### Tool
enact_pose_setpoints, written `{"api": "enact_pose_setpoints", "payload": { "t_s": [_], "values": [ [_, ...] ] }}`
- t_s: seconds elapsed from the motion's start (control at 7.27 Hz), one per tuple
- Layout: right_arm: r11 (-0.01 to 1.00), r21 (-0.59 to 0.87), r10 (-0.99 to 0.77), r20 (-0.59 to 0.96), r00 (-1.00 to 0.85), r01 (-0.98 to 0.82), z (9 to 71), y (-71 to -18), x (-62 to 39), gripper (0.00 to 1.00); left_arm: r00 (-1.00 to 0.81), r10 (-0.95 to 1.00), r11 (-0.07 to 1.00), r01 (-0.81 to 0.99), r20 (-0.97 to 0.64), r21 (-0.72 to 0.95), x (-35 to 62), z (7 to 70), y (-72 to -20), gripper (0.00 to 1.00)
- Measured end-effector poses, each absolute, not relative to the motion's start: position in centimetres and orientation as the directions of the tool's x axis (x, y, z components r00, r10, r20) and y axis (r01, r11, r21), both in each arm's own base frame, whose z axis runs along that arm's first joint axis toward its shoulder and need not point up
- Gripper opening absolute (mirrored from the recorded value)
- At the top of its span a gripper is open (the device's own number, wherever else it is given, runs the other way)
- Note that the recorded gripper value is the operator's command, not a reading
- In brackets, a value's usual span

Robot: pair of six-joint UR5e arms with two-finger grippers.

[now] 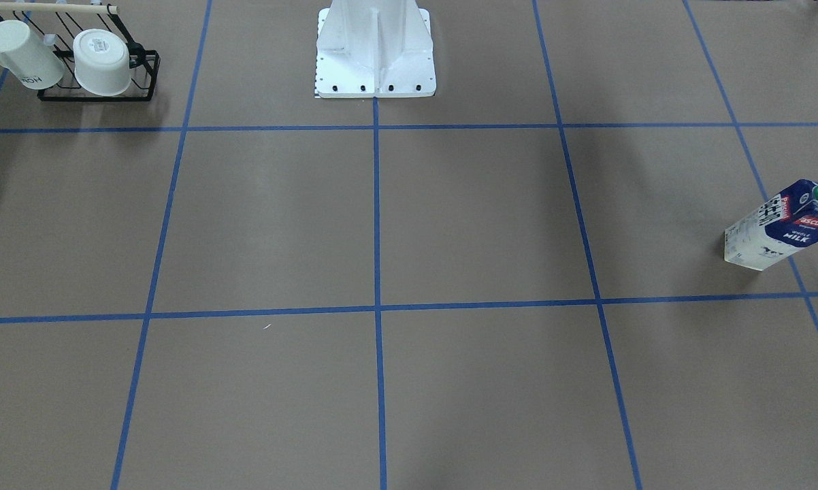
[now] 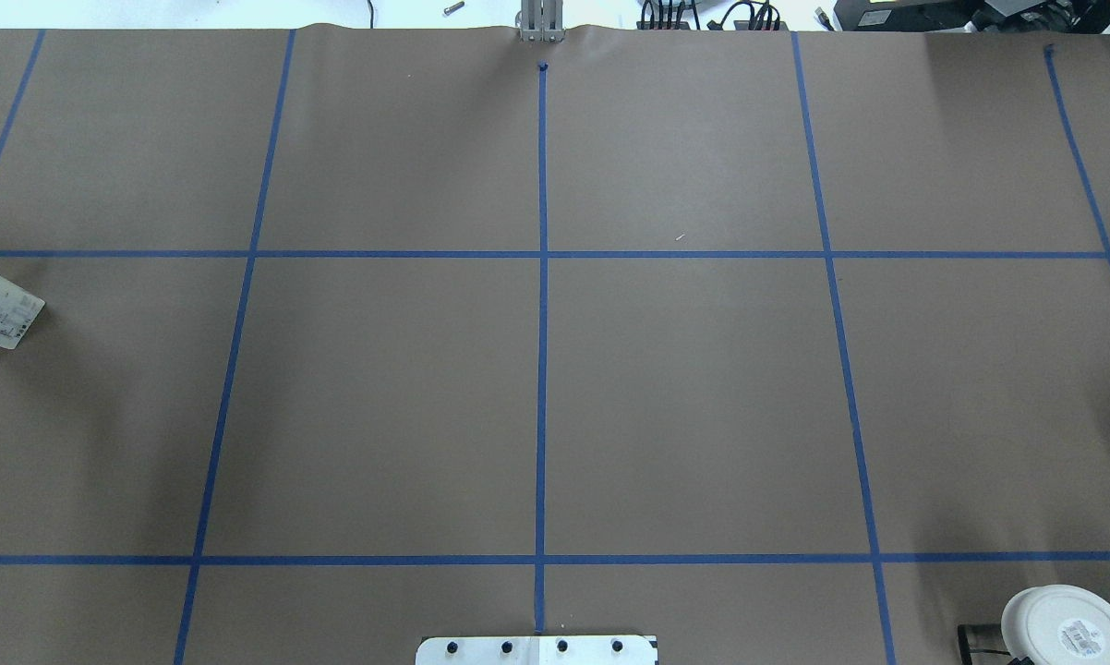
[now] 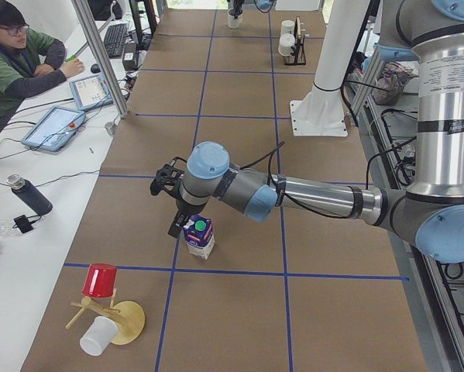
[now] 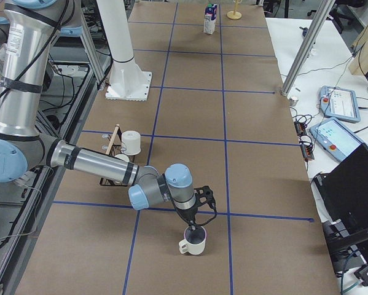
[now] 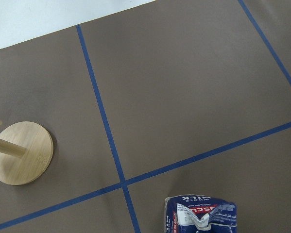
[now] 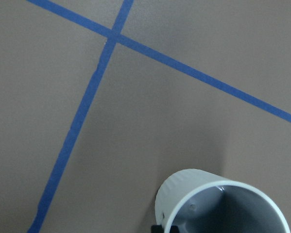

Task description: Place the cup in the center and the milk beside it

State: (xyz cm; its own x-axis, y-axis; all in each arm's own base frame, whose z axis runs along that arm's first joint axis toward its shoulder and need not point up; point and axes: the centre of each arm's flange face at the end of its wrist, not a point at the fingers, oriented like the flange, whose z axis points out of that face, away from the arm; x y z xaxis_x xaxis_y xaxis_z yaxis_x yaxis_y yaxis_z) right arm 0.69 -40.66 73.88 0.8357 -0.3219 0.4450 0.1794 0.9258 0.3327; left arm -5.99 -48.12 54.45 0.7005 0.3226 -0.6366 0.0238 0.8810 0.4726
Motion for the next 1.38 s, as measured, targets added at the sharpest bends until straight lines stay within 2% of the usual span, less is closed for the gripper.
{"api": "enact_pose_setpoints", "payload": {
  "t_s": [0.28,0.55,0.96,1.38],
  "values": [
    [0.911,0.381,-0.338,0.462,0.82,0.161,70.8,-41.7,0.7,0.0,0.701,0.323,0.881,0.024,-0.636,0.473,-6.0,54.4,-48.1,0.98],
    [0.882,0.453,-0.368,0.486,0.793,0.132,65.0,-44.1,0.7,0.0,0.7,0.322,0.881,0.024,-0.637,0.472,-6.0,54.5,-48.1,0.98],
    [0.842,0.538,-0.447,0.657,0.607,0.039,50.9,-51.2,-3.3,0.0,0.7,0.321,0.883,0.024,-0.638,0.47,-5.9,54.5,-48.1,0.98],
    [0.892,0.45,-0.384,0.803,0.456,-0.04,35.9,-55.3,-17.0,0.0,0.7,0.317,0.885,0.024,-0.64,0.464,-5.9,54.8,-48.2,0.98]
  ]
}}
